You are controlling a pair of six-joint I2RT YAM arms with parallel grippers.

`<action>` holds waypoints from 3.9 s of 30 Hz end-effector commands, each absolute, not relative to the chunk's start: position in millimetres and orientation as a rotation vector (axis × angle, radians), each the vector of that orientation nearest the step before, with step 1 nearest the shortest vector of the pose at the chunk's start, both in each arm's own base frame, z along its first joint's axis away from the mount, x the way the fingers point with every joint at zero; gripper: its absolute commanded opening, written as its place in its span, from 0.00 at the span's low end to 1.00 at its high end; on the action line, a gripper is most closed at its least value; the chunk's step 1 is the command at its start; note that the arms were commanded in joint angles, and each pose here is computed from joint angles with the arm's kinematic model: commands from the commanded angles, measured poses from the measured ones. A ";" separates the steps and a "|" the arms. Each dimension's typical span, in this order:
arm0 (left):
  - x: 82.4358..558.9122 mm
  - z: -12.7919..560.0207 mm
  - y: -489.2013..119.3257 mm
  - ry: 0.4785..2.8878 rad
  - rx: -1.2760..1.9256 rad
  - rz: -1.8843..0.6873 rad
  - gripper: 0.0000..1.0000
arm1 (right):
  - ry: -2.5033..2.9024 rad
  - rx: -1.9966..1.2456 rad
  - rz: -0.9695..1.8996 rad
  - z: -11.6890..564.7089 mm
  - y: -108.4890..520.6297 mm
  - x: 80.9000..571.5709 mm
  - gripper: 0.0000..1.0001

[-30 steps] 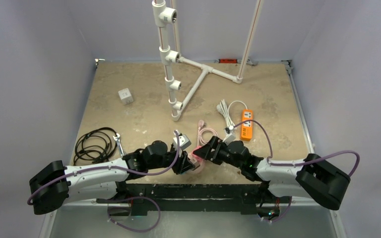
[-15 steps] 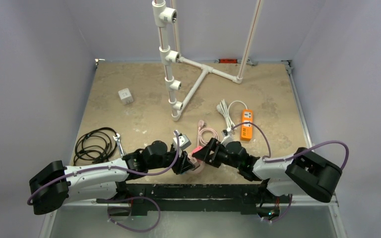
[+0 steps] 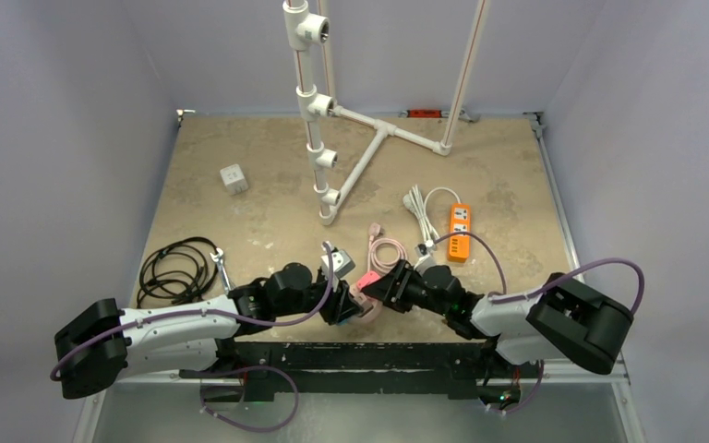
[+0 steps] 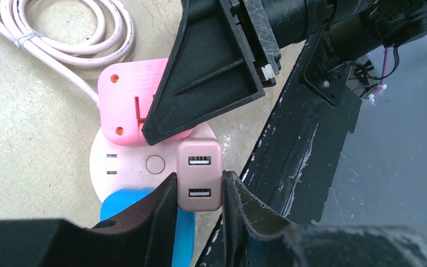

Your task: Pull the plug off the socket

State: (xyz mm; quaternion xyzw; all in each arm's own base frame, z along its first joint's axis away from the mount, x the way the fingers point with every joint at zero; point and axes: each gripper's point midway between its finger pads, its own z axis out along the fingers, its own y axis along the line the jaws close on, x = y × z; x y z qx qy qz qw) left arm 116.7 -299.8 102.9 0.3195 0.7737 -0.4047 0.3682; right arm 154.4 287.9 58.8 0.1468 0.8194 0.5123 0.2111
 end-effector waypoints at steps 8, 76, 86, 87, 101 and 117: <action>144.9 106.3 -293.3 2.017 0.601 -0.973 0.00 | 2.232 0.345 1.381 69.6 285.8 160.9 0.00; 151.1 89.4 -322.8 2.023 0.832 -0.529 0.00 | 2.253 0.389 1.006 46.1 245.8 181.9 0.00; 166.8 109.7 -312.3 2.078 0.657 -0.857 0.00 | 2.265 0.371 0.977 39.6 240.3 179.3 0.00; 167.5 109.7 -312.0 2.083 0.655 -0.860 0.00 | 2.267 0.369 0.973 39.2 239.7 178.9 0.00; 152.7 105.6 -316.7 2.003 0.821 -0.527 0.00 | 2.265 0.386 0.952 39.2 238.9 182.3 0.00; 154.6 129.8 -314.2 1.993 0.728 -0.814 0.00 | 2.270 0.388 0.930 37.0 237.2 183.4 0.00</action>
